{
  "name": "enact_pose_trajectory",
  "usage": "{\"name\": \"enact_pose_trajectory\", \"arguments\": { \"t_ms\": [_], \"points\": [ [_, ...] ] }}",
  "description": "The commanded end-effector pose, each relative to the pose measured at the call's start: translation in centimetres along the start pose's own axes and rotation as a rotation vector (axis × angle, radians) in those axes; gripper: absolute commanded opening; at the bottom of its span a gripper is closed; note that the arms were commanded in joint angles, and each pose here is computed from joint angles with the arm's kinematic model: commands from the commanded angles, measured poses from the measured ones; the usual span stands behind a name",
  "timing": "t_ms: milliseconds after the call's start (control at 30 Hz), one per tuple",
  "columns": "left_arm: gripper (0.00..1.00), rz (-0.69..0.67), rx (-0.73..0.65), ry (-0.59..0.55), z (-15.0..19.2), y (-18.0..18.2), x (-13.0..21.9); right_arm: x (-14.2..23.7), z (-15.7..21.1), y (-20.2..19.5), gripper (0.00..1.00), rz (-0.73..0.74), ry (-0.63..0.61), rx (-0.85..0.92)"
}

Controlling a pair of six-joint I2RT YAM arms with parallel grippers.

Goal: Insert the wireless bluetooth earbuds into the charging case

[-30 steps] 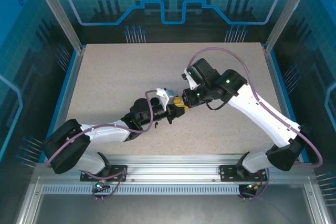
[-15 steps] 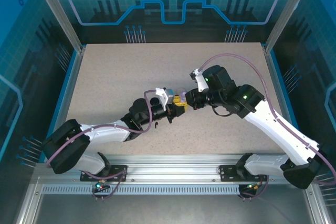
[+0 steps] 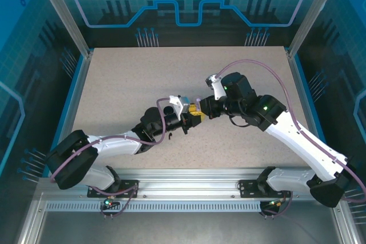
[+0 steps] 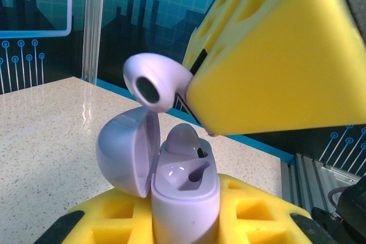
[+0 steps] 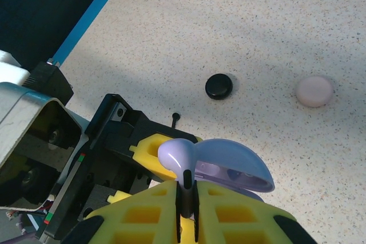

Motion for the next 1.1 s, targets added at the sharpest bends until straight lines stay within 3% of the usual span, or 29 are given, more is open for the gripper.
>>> {"name": "enact_pose_trajectory", "arguments": {
  "t_ms": [0, 1067],
  "points": [
    [0.03, 0.015, -0.026, -0.082, -2.6, -0.4, -0.1, -0.2, 0.3, -0.2, 0.15, 0.004, 0.012, 0.009],
    [0.03, 0.012, -0.027, -0.080, -2.5, -0.4, -0.1, -1.8, 1.2, -0.7, 0.16, 0.080, 0.041, 0.023]
  ]
}}
Point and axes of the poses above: each hand's point on the last joint's axis, 136 mm out from that joint toward the fingers, its own x axis back along the fingers, its own y axis along the line the jaws close on, z = x × y, the point moved 1 cm from there along x, back along the fingers, and after that the axes turned 7 degrees about -x, right-handed, at the moved point
